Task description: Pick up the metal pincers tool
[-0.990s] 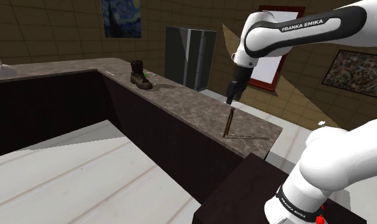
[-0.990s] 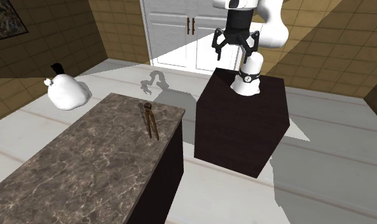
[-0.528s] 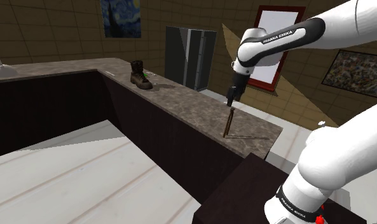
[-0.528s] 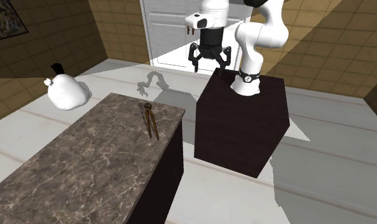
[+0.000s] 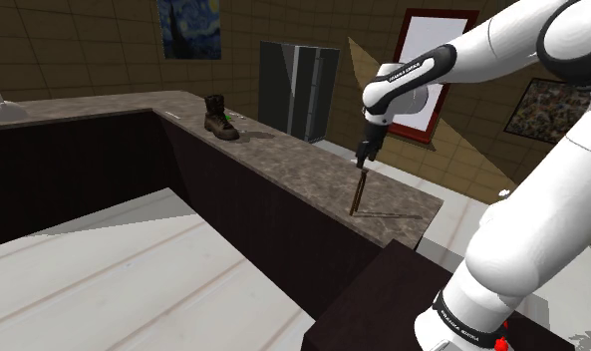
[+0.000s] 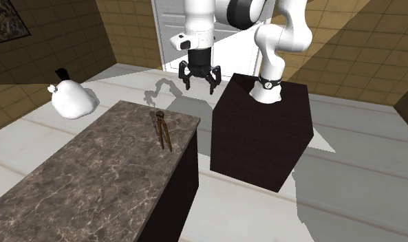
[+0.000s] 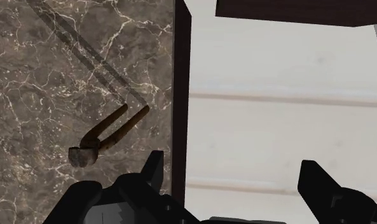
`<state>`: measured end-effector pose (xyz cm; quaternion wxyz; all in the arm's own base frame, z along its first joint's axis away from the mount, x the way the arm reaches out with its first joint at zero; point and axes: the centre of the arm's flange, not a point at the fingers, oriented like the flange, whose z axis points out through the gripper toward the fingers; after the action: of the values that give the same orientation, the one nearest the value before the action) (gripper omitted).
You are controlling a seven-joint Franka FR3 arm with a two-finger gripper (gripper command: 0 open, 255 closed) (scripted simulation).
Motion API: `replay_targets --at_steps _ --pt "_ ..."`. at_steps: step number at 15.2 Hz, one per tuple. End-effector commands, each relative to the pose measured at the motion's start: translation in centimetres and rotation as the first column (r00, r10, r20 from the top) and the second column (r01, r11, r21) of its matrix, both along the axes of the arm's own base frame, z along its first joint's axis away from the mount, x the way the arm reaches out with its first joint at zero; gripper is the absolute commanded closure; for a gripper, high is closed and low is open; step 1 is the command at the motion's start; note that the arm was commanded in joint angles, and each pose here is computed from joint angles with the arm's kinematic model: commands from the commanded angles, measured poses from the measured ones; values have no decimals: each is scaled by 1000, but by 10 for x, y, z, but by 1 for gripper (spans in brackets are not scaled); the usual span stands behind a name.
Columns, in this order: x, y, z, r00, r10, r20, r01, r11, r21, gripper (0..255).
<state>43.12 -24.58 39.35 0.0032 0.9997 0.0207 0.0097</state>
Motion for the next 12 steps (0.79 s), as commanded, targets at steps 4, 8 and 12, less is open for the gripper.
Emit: replay_targets --at_steps 4,8,12 --pt "19 -53 -33 1000 -5 -5 5 1000 -7 0" --pt "35 -95 -58 1000 -10 -9 10 1000 -11 0" --pt "52 -138 -84 1000 -15 -13 15 1000 -16 0"
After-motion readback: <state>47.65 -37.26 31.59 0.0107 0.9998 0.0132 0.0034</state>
